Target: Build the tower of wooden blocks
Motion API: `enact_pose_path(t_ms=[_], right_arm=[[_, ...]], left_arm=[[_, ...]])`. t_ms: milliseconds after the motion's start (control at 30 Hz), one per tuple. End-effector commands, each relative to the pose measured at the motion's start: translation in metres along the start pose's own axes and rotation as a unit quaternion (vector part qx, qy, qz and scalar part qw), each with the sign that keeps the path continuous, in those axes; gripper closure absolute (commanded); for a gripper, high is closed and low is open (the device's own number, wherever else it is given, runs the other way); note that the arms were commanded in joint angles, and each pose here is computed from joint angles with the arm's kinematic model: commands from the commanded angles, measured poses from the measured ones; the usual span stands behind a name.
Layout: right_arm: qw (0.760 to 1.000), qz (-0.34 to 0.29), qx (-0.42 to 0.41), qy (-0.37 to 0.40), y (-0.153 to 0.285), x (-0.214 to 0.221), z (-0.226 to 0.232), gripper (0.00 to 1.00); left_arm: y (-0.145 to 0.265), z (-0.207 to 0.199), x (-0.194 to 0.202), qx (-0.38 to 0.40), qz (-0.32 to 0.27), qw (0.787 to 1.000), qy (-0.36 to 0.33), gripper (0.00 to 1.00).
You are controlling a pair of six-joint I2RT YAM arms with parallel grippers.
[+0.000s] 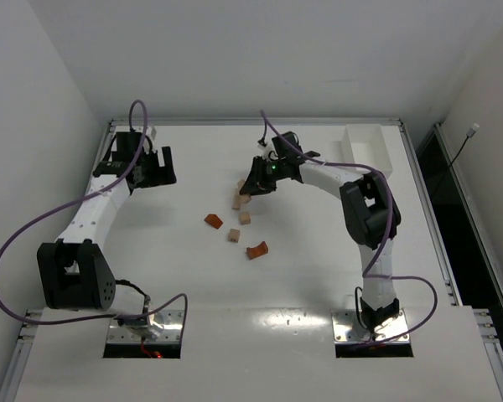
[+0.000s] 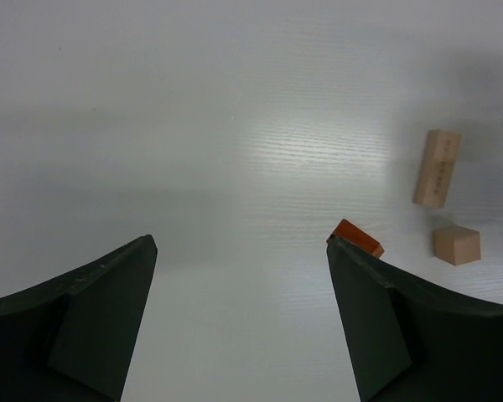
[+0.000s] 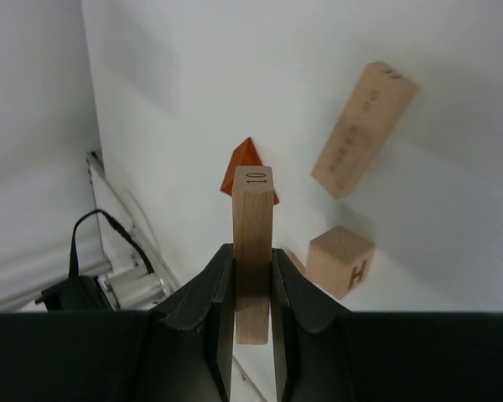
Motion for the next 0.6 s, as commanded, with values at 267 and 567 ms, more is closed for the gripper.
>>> enact_pose_path(t_ms=[267,567], right_arm=[[0.998,-0.026,0.040,-0.049,0.000,-0.011,-0.038,1.00],[0.996,-0.007,0.062,-0.069,-0.014,0.000,-0.060,1.00]], left_arm=[[0.011,0.008,-0.003,-0.006,-0.015,1.000,0.013,0.19],[0.012,0.018,-0.002,-0.021,-0.010,1.000,0.016,0.19]])
Point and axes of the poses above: each gripper's point midway between its finger pads, its own y axis back along the fingers, its own z axis along the line the jaws close on, x = y × z, the point moved 1 cm from there along y, back along the fingers, and after that the axes turned 10 degrees about y, right-handed, at the moved point
